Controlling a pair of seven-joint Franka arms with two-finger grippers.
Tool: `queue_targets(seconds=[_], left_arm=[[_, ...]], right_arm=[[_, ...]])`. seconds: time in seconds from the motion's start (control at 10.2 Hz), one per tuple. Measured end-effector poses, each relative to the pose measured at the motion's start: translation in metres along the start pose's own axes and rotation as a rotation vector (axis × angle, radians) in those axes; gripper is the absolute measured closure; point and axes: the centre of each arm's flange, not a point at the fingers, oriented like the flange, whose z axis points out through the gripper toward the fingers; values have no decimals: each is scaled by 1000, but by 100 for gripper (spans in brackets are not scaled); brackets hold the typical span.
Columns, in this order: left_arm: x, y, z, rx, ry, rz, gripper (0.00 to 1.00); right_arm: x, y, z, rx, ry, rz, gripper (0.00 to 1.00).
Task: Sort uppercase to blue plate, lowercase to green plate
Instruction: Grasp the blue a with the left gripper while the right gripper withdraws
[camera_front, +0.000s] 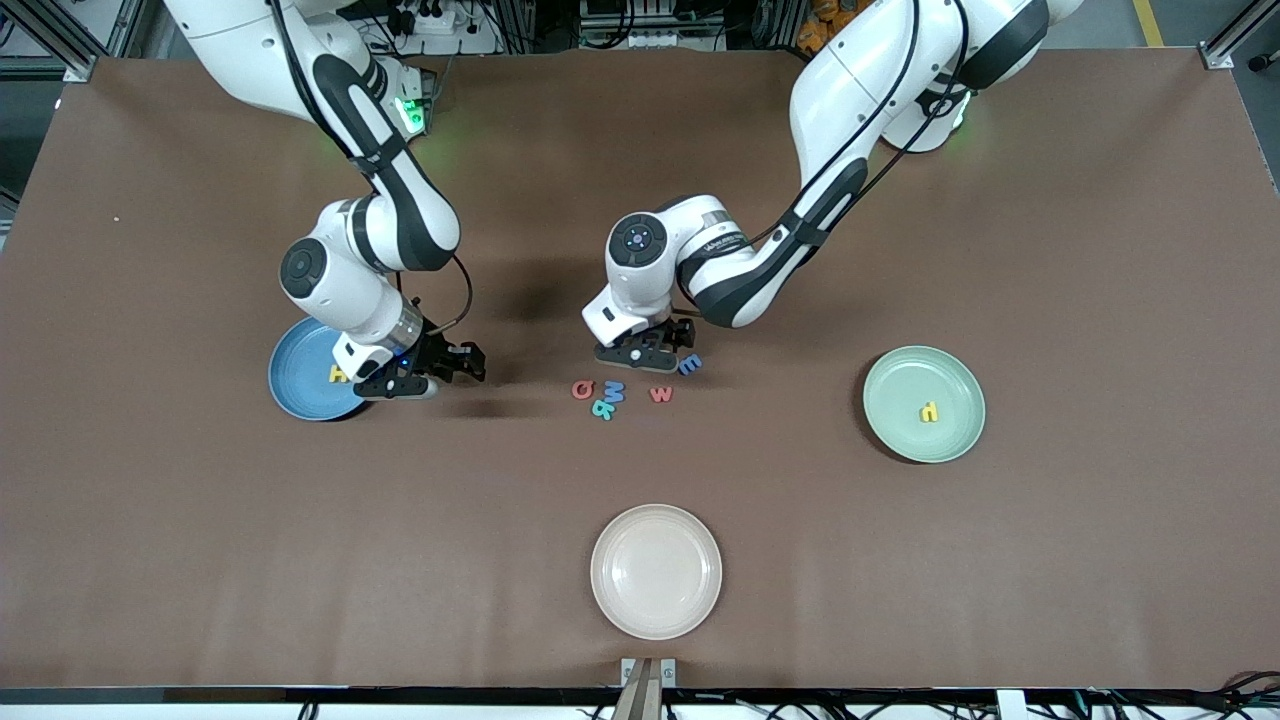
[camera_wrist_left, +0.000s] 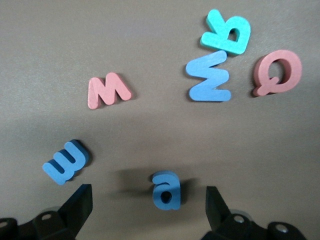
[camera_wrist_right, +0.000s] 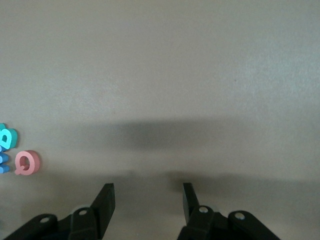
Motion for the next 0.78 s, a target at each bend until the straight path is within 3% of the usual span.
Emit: queue_targets(seconds=[0.49,0.59,0.78], left_arm=[[-5,2,13,4,-20,8,0],[-5,2,13,3,-21,7,11],[-5,3,13,0,-22,4,43]], right_arm=[[3,7,2,-4,0,-9,36],[3,7,2,-4,-1,-9,37],[3,7,3,-5,-3,-9,37]])
